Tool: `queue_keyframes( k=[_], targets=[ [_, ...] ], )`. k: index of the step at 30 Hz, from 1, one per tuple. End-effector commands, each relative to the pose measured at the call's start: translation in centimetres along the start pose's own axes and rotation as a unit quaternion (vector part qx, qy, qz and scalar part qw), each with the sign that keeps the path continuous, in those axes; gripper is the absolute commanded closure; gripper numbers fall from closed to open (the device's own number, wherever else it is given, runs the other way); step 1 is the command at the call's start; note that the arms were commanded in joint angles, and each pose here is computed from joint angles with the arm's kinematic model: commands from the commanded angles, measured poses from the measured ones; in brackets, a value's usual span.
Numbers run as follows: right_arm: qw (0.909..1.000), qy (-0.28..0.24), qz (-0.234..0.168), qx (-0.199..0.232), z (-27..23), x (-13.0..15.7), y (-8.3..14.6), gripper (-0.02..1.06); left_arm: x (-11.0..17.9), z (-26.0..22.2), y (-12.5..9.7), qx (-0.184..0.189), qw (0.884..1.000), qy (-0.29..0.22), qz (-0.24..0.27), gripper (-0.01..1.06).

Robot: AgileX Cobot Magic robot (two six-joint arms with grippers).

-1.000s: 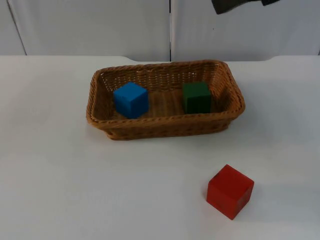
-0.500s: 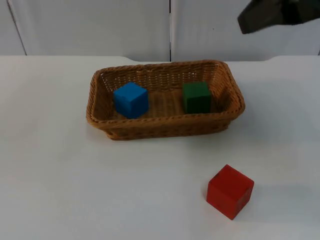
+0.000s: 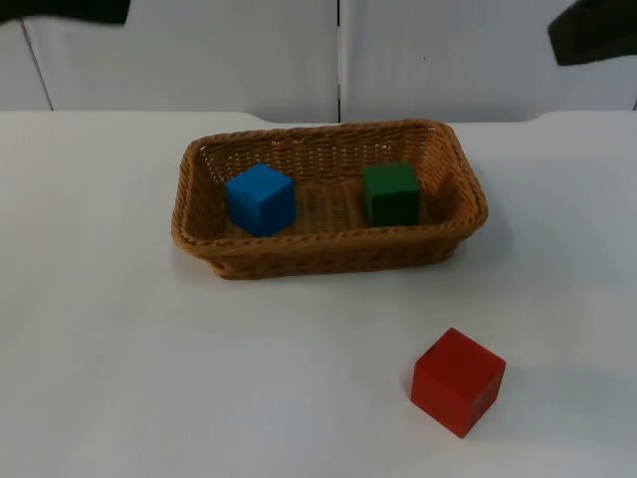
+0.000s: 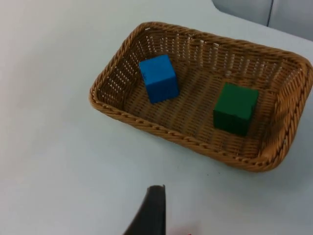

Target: Pick up one cube with each hand and place exactly two cubes into the same basket, leaving the remaining cube outside.

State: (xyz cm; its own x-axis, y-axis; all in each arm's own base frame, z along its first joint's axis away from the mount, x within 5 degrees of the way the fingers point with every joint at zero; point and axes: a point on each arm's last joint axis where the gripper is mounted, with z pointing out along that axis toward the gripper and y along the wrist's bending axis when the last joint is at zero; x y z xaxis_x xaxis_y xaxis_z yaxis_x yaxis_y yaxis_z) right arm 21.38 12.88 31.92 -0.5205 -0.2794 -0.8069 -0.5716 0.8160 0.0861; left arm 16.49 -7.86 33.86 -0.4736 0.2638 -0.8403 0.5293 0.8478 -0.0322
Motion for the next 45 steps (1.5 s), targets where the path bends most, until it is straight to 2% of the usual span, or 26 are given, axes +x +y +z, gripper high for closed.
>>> queue_keyframes(
  k=[1,6,11,21,23,27,34,39,45],
  targets=[
    [0.9999,-0.016,-0.004,-0.001,-1.1,0.2,0.2,0.23,1.1,-0.8,-0.2,-0.001,1.0,-0.015,-0.003,0.0],
    [0.9993,-0.035,-0.008,-0.004,-3.7,1.3,0.7,0.23,3.5,-3.5,-1.1,0.001,0.999,-0.04,0.005,0.0],
    [0.9986,-0.05,-0.013,-0.008,-5.8,2.3,1.1,0.23,4.5,-6.0,-1.8,0.006,0.998,-0.067,0.004,0.0],
    [0.997,-0.07,-0.028,-0.015,-9.4,5.9,1.8,0.23,6.9,-10.0,-3.1,0.021,0.996,-0.082,0.028,0.0],
    [0.9966,-0.075,-0.031,-0.017,-10.2,6.9,1.9,0.23,7.4,-10.8,-3.2,0.013,0.995,-0.087,0.039,0.0],
    [0.9951,-0.09,-0.036,-0.018,-11.4,8.2,2.1,0.23,8.2,-11.7,-3.0,-0.01,0.996,-0.09,0.022,0.0],
    [0.9911,-0.125,-0.043,-0.016,-13.4,10.1,2.4,0.23,10.2,-13.1,-2.8,-0.044,0.997,-0.067,0.015,0.0],
    [0.9897,-0.132,-0.051,-0.022,-14.8,11.1,2.8,0.23,11.2,-14.2,-3.1,-0.046,0.995,-0.087,0.014,0.0],
    [0.9874,-0.143,-0.064,-0.026,-16.4,12.3,3.1,0.23,14.3,-12.9,-3.1,-0.041,0.995,-0.088,0.0,0.0]
  ],
)
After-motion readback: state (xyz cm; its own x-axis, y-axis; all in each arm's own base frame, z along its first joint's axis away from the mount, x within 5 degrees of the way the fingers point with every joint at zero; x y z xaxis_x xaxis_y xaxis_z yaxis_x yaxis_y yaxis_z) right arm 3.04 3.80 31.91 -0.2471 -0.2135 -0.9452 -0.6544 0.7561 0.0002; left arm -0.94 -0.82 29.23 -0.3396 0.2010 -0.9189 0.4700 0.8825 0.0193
